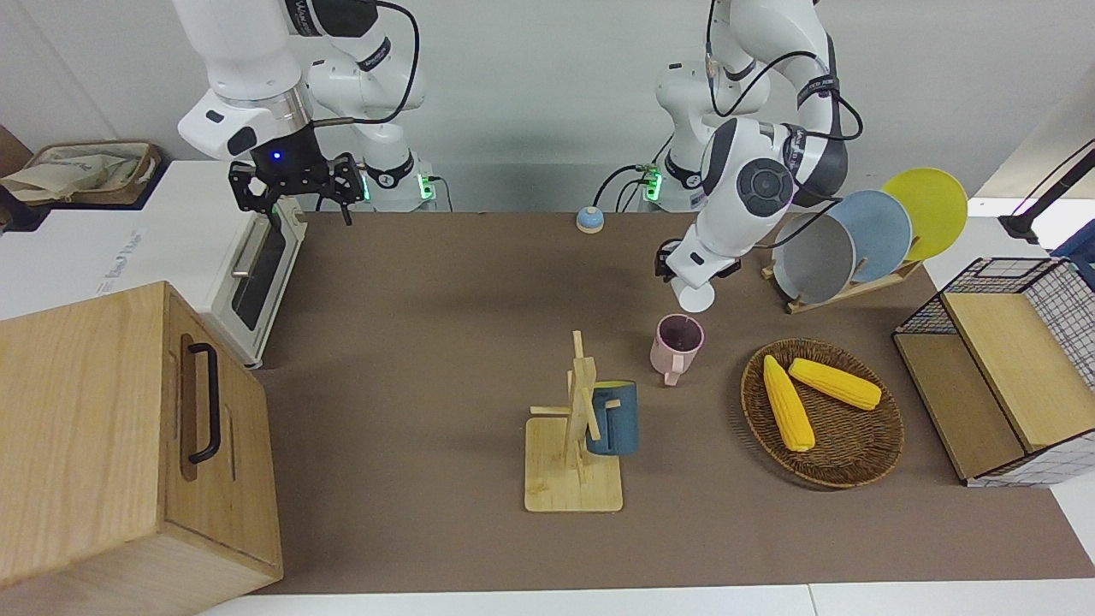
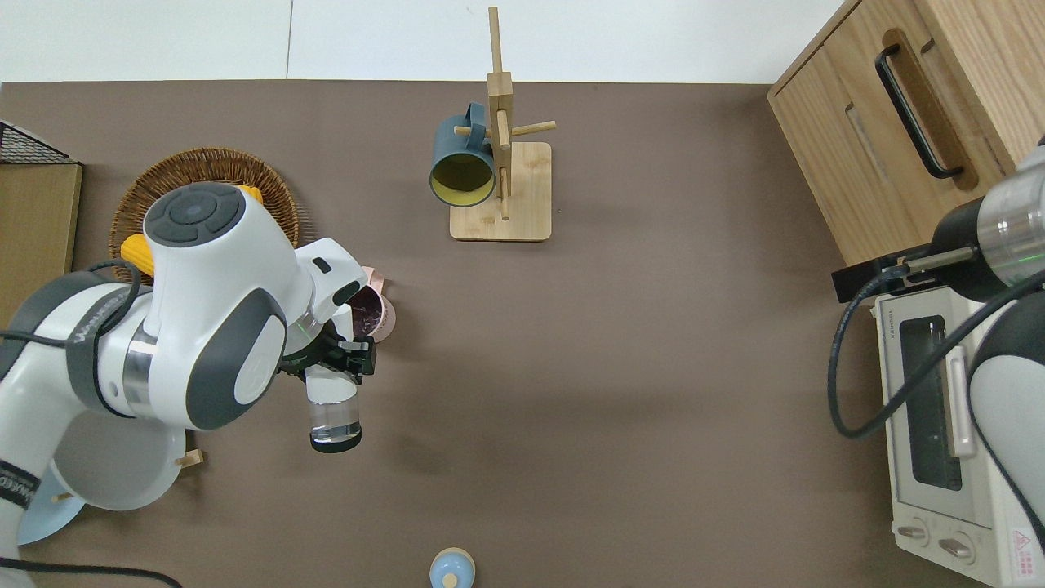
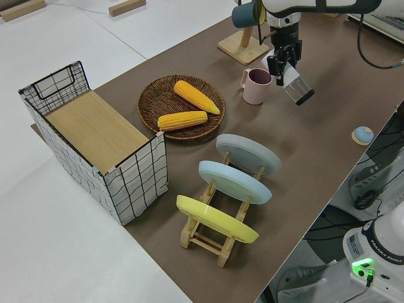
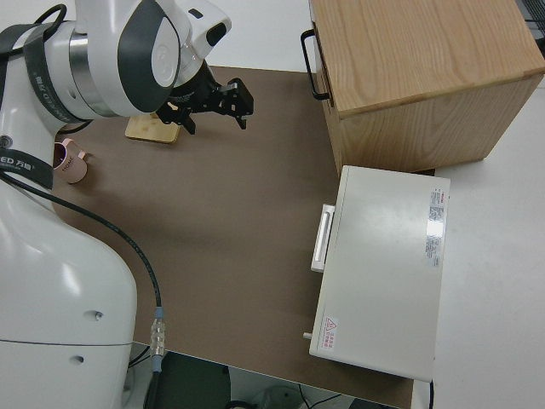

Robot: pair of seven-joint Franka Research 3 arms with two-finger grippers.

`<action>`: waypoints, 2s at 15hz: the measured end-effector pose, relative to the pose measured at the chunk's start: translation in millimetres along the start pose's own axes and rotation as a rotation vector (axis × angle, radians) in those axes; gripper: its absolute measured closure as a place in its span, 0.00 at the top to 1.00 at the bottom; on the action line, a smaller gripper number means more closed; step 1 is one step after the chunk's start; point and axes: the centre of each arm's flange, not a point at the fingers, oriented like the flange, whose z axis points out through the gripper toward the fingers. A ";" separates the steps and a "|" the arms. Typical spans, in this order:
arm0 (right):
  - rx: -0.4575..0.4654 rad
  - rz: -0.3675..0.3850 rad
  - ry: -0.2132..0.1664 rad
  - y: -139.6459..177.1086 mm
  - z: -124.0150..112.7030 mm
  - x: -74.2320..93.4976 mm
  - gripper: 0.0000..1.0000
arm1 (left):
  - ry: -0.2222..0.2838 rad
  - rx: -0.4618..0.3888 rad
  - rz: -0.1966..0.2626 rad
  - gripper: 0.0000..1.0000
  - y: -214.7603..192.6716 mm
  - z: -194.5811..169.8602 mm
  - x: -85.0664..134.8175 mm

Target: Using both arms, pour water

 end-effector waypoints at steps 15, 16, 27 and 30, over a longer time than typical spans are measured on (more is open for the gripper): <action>0.000 0.000 0.000 0.0 0.0 0.0 0.99 | 0.347 -0.039 -0.023 0.63 -14.0 32.9 -55.0; 0.000 0.000 0.000 0.0 0.0 0.0 0.99 | 0.356 -0.039 -0.025 0.63 -15.6 29.5 -58.2; 0.000 0.000 0.000 0.0 0.0 0.0 0.99 | 0.582 -0.074 -0.160 0.63 -84.9 -4.2 -57.3; 0.000 0.000 0.000 0.0 0.0 0.0 0.99 | 0.678 -0.079 -0.204 0.63 -110.0 -22.4 -53.6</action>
